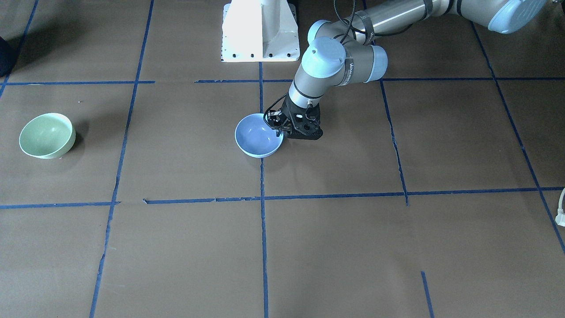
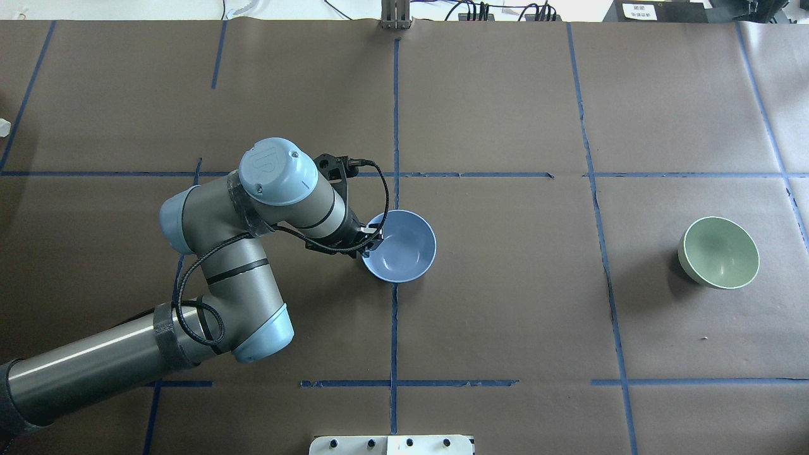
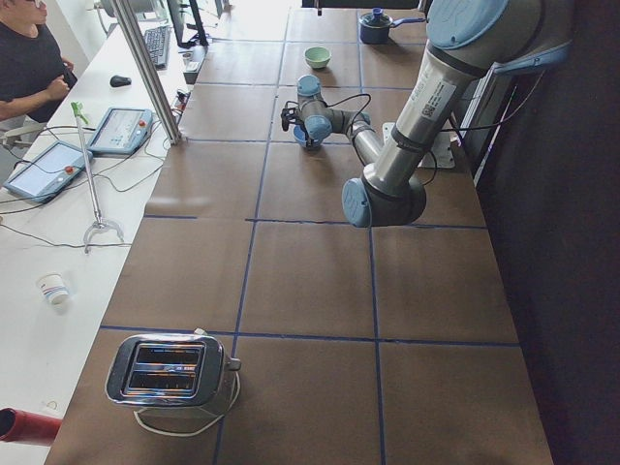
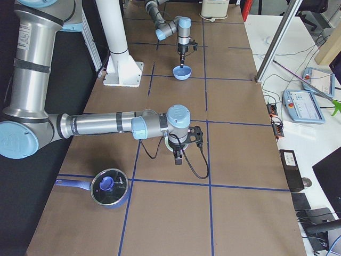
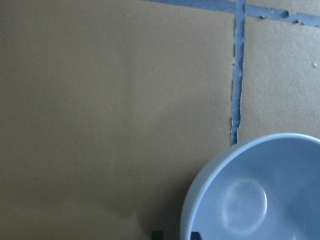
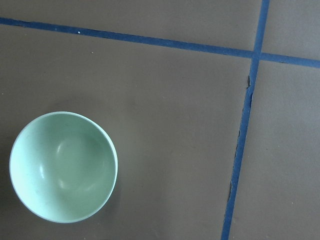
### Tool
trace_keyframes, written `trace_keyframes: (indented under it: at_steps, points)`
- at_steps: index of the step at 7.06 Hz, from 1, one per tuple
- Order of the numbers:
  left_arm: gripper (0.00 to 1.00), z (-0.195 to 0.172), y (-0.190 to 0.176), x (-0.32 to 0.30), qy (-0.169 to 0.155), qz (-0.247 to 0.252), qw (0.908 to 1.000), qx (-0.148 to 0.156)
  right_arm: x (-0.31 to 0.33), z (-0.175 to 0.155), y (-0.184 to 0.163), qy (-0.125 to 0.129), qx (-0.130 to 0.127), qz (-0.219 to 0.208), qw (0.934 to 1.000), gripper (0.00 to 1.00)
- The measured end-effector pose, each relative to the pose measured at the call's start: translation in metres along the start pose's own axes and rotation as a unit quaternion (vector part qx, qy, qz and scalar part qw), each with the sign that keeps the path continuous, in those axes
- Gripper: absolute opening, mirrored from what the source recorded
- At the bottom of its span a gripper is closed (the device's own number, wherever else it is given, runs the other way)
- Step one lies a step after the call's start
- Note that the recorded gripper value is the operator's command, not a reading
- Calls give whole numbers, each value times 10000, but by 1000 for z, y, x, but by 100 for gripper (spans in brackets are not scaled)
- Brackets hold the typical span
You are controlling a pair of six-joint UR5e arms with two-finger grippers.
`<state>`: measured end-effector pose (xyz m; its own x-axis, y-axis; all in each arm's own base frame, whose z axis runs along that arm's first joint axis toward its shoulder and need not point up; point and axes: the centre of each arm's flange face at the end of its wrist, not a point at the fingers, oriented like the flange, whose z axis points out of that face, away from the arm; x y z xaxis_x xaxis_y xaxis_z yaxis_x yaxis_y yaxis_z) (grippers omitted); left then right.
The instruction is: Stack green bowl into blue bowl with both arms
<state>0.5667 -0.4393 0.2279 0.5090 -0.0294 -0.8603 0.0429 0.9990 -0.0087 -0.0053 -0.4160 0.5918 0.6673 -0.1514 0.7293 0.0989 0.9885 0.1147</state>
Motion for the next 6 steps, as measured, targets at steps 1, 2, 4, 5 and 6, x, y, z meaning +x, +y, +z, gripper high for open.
trace_keyframes:
  at_steps: [1, 2, 4, 5, 6]
  points:
    - [100, -7, 0, 1, 49, 10, 10000, 49, -1, 1, 0, -1, -7, -8, 10000, 100]
    - [100, -23, 4, 2, 157, 21, 9998, 107, -3, 3, -1, 2, -33, -41, 10000, 100]
    - [100, -64, -3, -9, 313, -200, 9990, 241, -17, 18, -3, 118, -8, -161, 9998, 98]
    - [100, -82, -16, -28, 261, -353, 9987, 249, -29, 37, -4, 203, 172, -70, 9996, 98]
    - [100, -100, -27, -53, 223, -341, 9989, 221, -40, 61, -3, 184, 387, 40, 9991, 98]
